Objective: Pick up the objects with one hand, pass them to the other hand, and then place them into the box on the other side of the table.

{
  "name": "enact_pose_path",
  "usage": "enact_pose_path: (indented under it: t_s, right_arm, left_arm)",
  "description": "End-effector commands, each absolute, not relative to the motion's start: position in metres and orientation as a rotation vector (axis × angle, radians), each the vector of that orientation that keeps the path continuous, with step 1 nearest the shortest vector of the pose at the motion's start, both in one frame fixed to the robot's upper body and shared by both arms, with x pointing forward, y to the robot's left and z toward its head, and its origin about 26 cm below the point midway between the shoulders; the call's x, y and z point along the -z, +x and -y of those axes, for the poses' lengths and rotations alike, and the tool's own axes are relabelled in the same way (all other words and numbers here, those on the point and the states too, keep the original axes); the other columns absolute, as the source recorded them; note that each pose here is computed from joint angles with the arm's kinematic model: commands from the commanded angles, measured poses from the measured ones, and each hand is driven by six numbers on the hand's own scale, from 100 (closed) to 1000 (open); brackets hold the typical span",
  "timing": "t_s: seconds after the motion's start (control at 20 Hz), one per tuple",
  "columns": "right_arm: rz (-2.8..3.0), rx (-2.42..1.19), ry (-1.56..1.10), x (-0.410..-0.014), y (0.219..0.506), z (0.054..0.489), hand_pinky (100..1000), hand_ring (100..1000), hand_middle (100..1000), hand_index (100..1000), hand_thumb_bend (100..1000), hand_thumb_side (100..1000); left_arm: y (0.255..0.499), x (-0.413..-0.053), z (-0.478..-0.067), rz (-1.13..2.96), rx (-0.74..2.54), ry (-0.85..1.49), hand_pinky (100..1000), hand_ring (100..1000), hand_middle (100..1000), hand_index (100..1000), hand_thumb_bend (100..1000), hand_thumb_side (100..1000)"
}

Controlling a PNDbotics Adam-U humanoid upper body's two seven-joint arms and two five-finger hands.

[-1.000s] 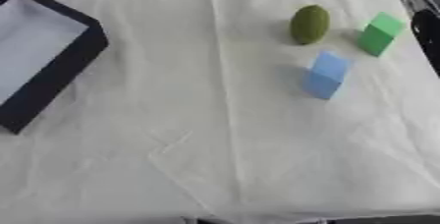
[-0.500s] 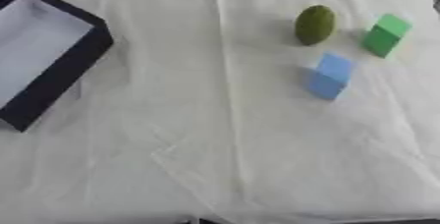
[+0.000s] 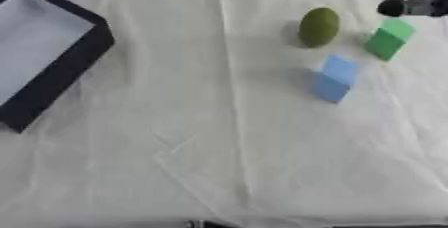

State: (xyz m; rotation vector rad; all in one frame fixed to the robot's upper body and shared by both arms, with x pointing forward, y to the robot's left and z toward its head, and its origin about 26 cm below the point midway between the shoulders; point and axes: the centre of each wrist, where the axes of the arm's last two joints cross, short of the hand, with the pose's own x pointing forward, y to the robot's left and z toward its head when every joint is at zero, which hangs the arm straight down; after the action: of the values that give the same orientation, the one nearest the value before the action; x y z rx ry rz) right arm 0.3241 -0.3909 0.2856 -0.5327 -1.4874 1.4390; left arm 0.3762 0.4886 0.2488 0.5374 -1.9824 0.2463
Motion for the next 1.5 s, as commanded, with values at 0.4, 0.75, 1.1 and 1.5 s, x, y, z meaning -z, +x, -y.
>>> enact_pose_path:
  t_s: [0.4, 0.75, 1.1, 1.5]
  right_arm:
    - [1.498, -1.512, -0.612, -0.281, 0.303, 0.379, 863, 904, 761, 851, 691, 520]
    - [1.435, -1.423, -0.737, -0.261, 0.291, 0.351, 854, 892, 761, 864, 634, 560]
    - [1.402, -1.357, -0.815, -0.242, 0.290, 0.335, 833, 856, 716, 857, 631, 574]
    - [1.365, -1.371, -0.871, -0.223, 0.296, 0.337, 850, 900, 783, 874, 636, 594]
  left_arm:
    - [0.368, -0.274, -0.497, 2.007, -0.191, 0.598, 765, 726, 763, 789, 672, 547]
    - [0.370, -0.273, -0.495, 2.003, -0.191, 0.591, 766, 726, 762, 787, 668, 550]
    - [0.371, -0.270, -0.493, 1.998, -0.192, 0.587, 766, 726, 758, 783, 666, 552]
    - [0.371, -0.269, -0.493, 2.003, -0.203, 0.588, 766, 735, 757, 781, 664, 552]
